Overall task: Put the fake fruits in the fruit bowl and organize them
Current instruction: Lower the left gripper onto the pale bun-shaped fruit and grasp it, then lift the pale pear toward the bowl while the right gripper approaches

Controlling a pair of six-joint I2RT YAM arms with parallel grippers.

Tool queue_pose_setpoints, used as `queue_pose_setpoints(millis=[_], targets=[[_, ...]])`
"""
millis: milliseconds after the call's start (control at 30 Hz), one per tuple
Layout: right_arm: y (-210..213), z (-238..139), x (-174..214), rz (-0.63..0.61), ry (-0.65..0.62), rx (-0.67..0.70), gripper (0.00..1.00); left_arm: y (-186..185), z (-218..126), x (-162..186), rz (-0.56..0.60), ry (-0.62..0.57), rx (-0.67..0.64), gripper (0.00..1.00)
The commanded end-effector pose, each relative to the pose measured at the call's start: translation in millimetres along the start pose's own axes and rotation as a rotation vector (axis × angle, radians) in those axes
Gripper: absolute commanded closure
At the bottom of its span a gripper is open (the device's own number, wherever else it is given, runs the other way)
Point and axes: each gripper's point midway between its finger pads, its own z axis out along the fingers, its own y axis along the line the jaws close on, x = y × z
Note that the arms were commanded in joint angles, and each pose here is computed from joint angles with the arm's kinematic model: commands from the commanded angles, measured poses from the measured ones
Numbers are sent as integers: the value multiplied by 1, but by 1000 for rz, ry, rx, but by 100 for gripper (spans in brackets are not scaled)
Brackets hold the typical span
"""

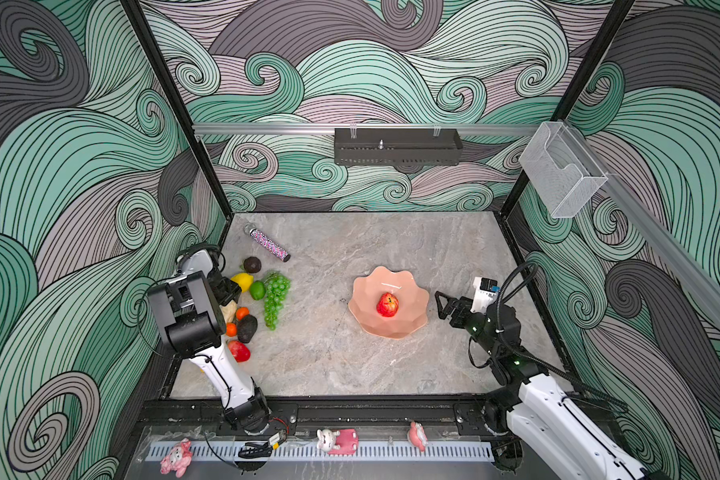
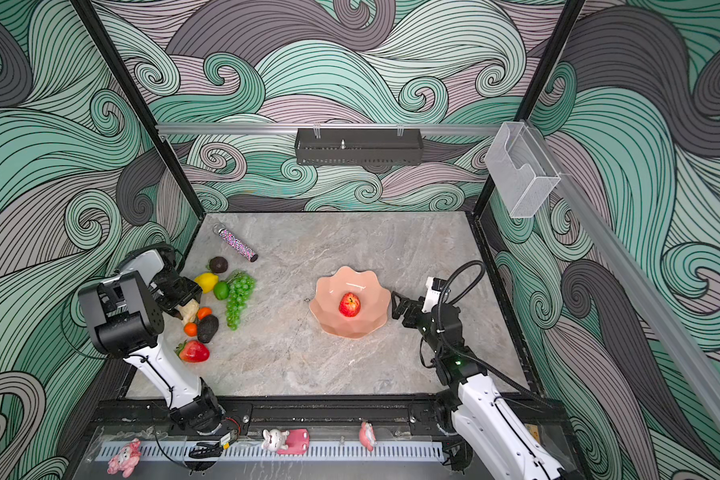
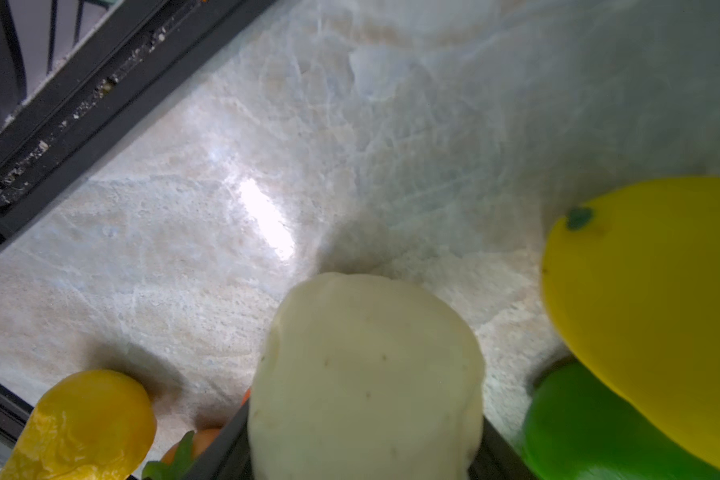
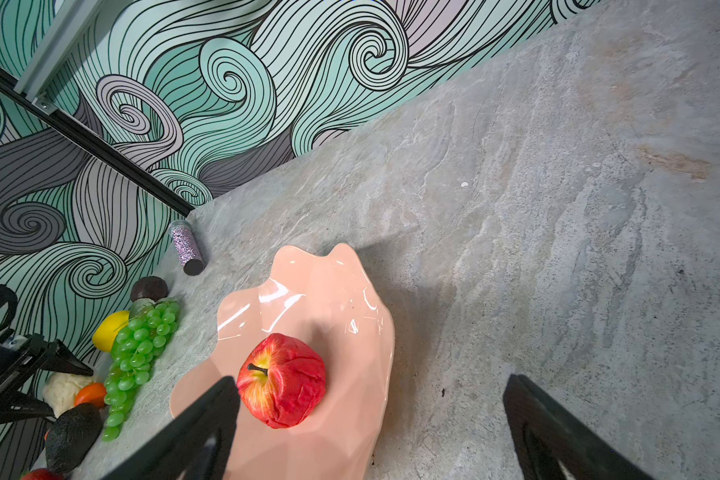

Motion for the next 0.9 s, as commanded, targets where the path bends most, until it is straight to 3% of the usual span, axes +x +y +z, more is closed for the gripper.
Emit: queue_pose_setpoints(millis=[0, 267, 467, 600, 867], targets=[[1, 0, 0, -11, -10, -7, 0, -8, -22, -1, -13, -58, 68, 39], [16, 1, -1, -5, -10, -95, 0, -29, -89, 12, -8, -162, 260, 39], [34, 3, 0, -2, -1, -182, 0, -55, -143, 44, 14, -166, 515, 40], [44, 5, 0, 3, -10, -216, 0, -89, -173, 91, 84, -139, 682, 41], [86, -4, -6, 10, 1, -325, 0, -164, -199, 206, 191, 36, 963, 42]])
